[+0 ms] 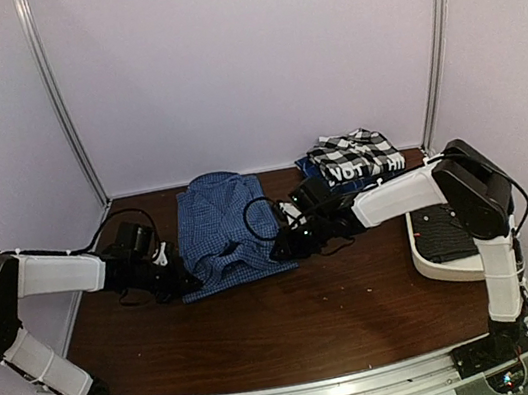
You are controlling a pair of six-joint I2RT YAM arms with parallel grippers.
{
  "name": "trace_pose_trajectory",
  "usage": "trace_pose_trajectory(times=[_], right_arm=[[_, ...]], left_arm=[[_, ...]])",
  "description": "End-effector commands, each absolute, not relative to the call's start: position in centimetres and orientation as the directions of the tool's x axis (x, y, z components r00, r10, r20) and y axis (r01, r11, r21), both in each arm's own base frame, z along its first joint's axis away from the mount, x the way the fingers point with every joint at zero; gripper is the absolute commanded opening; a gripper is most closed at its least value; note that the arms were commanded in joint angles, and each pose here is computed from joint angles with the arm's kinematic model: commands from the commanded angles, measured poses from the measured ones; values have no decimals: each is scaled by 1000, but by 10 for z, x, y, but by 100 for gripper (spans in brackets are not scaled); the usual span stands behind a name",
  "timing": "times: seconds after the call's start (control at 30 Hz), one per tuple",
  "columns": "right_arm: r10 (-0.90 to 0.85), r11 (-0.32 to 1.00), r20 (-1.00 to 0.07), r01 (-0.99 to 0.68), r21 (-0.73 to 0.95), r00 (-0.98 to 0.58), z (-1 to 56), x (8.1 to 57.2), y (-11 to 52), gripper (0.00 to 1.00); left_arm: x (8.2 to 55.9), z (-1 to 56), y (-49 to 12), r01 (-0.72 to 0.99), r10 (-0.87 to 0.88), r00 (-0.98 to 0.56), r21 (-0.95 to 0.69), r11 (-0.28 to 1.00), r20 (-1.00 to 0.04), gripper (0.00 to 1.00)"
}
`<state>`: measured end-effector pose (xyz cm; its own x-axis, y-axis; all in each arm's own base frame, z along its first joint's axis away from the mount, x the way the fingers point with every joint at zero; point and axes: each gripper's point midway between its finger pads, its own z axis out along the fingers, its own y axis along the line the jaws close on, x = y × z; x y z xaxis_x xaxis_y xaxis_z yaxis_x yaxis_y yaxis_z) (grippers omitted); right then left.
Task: Fold and stack the long sleeve shirts
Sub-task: Smooth out the 2/3-rectangle-folded shirt at the center of the board.
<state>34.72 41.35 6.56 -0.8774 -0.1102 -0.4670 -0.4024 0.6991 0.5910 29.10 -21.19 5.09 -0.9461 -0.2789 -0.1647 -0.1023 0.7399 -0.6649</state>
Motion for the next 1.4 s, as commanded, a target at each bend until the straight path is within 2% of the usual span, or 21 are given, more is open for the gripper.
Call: trace_pose_trajectory(times=[0.0, 0.17, 0.43, 0.6, 0.7, 1.03, 1.2, 1.37], right_arm=[[-114, 680, -481, -421, 600, -869, 71, 351, 423, 13], [-91, 687, -509, -424, 590, -856, 87, 364, 424, 4], [-8, 672, -520, -389, 630, -854, 104, 416, 425, 2], [50, 678, -530, -361, 640, -847, 110, 458, 424, 9], [69, 678, -518, -341, 652, -853, 106, 475, 423, 20], [123, 748, -577, -307, 589, -808, 132, 502, 384, 55], [105, 754, -611, -338, 563, -785, 152, 493, 383, 57], [43, 735, -630, -403, 546, -775, 157, 464, 404, 49]], left_arm=[[307, 75, -220, -48, -278, -933, -688, 724, -227, 0], [322, 90, -222, -23, -279, -921, -676, 736, -272, 0], [374, 97, -215, -36, -309, -899, -651, 759, -311, 0], [416, 87, -206, -75, -358, -878, -648, 758, -318, 0], [437, 79, -202, -94, -373, -870, -636, 766, -321, 0], [468, 85, -176, -107, -404, -842, -624, 774, -357, 46], [481, 112, -145, -107, -421, -799, -586, 803, -430, 67], [479, 132, -135, -93, -403, -782, -550, 830, -476, 68]])
